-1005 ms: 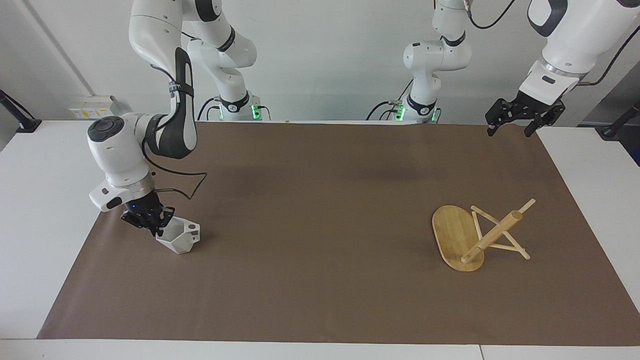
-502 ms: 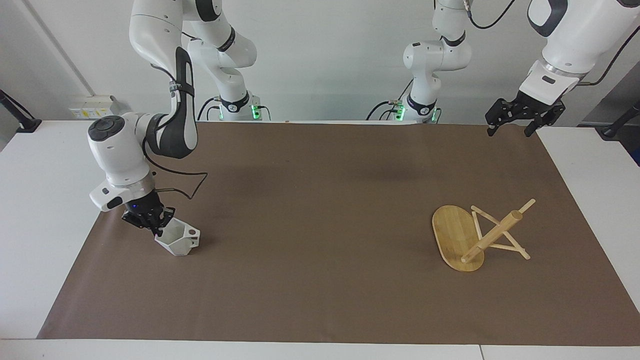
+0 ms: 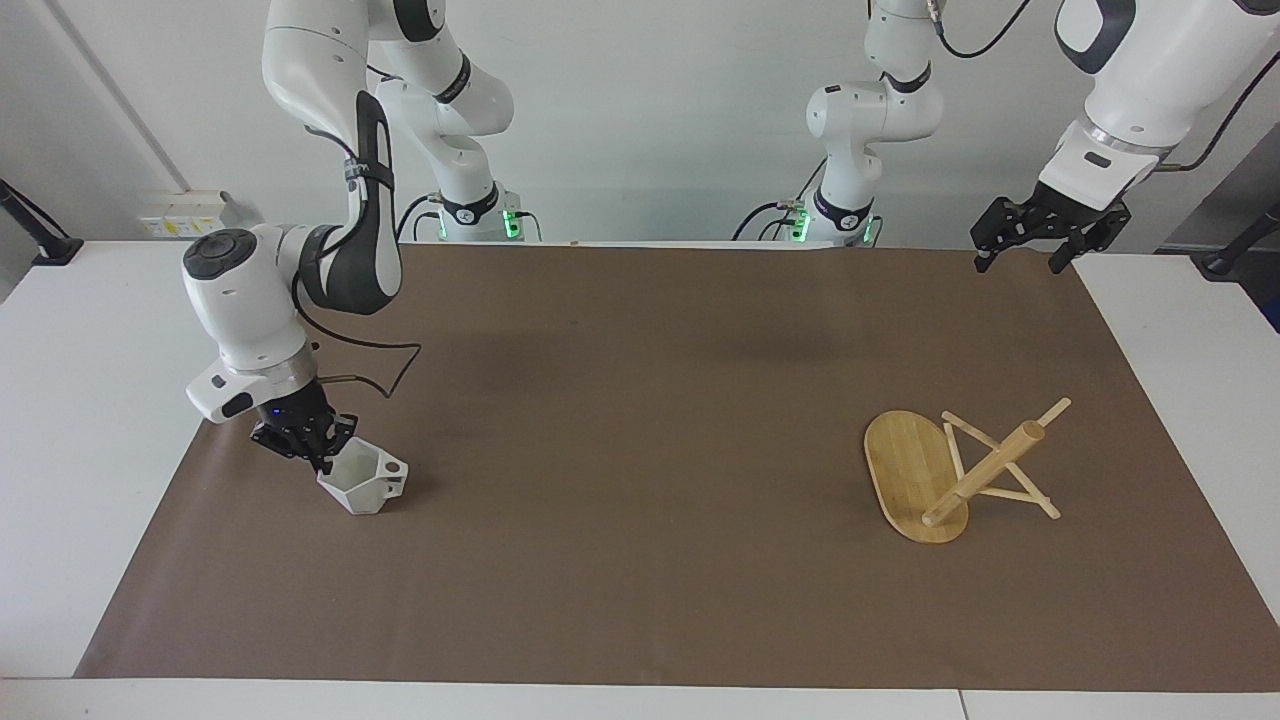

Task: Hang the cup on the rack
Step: 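Carry the cup toward the rack while the left gripper reaches toward it, then close the left gripper on the cup held by the right gripper, then open the right gripper and withdraw it while the left gripper lifts the cup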

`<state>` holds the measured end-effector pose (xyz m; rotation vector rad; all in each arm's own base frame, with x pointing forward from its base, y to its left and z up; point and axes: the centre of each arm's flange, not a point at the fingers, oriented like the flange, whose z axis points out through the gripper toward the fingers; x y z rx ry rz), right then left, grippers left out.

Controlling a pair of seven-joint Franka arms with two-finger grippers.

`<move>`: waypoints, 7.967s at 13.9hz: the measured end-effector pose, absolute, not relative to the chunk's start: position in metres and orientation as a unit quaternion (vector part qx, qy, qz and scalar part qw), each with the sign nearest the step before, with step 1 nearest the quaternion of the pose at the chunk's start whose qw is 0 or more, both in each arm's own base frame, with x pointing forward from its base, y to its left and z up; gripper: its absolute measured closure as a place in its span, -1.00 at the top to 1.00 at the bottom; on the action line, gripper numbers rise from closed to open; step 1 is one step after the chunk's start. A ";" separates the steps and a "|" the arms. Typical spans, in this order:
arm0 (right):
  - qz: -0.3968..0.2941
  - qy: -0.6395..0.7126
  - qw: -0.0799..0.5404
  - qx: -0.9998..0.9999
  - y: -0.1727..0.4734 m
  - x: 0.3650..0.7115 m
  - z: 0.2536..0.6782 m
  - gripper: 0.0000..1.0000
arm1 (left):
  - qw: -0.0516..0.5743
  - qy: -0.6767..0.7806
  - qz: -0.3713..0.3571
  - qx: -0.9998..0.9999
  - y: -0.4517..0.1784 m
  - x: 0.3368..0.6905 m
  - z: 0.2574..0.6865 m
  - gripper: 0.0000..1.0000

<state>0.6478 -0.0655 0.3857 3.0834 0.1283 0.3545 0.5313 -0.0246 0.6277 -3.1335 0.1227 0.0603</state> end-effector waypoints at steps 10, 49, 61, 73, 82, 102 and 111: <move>0.130 0.055 -0.107 0.984 0.083 0.646 0.426 -0.92 | 0.003 0.019 0.020 -1.000 -0.024 0.531 0.627 1.00; 0.053 -0.069 -0.395 0.915 0.386 0.527 0.568 -0.92 | -0.196 -0.674 0.246 -0.669 -0.084 0.545 0.544 1.00; 0.054 -0.070 -0.396 0.914 0.386 0.528 0.568 -0.92 | -0.184 -0.686 0.267 -0.651 -0.115 0.540 0.546 1.00; 0.051 -0.068 -0.399 0.913 0.394 0.526 0.563 -0.92 | -0.189 -0.690 0.281 -0.640 -0.135 0.524 0.548 1.00; 0.049 -0.068 -0.399 0.913 0.394 0.526 0.561 -0.92 | -0.196 -0.705 0.275 -0.624 -0.141 0.519 0.550 1.00; 0.064 -0.054 -0.397 0.914 0.386 0.534 0.561 0.31 | -0.204 -0.765 0.264 -0.551 -0.135 0.524 0.552 0.41; 0.080 -0.064 -0.394 0.913 0.365 0.549 0.566 1.00 | -0.171 -0.864 0.233 -0.412 -0.122 0.543 0.522 0.41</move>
